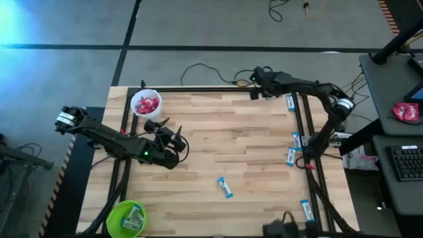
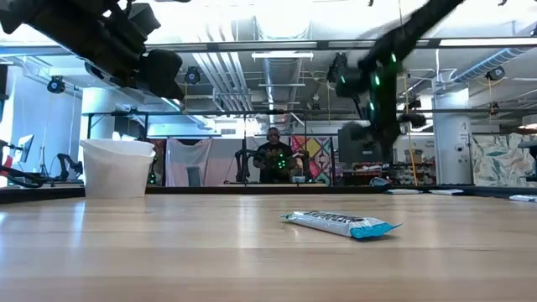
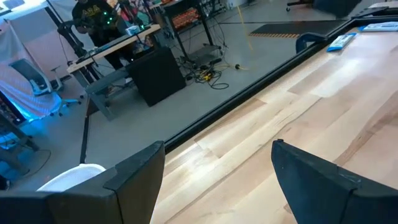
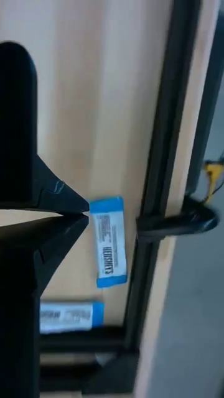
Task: Sort candy by brand, put in halloween buckets
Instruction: Move the blue chocolate bar to the center of the table
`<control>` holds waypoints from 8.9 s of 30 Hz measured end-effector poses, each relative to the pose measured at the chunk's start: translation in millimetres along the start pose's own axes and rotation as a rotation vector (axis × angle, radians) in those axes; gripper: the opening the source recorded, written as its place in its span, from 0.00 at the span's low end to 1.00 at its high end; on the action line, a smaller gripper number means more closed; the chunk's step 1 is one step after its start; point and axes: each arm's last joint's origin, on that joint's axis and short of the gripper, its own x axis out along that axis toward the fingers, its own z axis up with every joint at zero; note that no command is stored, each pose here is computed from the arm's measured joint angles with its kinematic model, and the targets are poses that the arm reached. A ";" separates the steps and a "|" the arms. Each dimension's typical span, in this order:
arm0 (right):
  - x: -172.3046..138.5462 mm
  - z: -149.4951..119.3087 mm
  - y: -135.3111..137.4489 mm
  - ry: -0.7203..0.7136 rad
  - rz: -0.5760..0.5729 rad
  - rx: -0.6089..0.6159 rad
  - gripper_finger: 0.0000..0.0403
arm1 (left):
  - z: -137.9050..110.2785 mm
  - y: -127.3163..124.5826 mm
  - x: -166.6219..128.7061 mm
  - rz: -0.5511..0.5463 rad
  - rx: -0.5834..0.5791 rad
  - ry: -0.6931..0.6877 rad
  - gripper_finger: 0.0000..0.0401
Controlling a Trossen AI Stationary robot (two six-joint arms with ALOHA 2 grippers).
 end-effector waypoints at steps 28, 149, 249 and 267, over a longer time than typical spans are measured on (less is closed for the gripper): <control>50.0 -65.0 31.2 0.187 -0.011 -0.138 0.03 | 0.6 1.0 1.6 0.024 0.003 -0.014 0.69; 10.0 -156.6 45.5 -0.317 -0.168 0.324 0.03 | 0.9 8.0 33.8 0.225 0.156 -0.013 0.69; -22.2 -215.0 -16.4 0.380 -0.433 -0.121 0.03 | 4.1 6.9 34.0 0.226 0.135 -0.020 0.69; 23.3 -219.1 -11.2 0.545 -0.550 -0.300 0.03 | 4.0 6.9 34.0 0.226 0.139 -0.019 0.69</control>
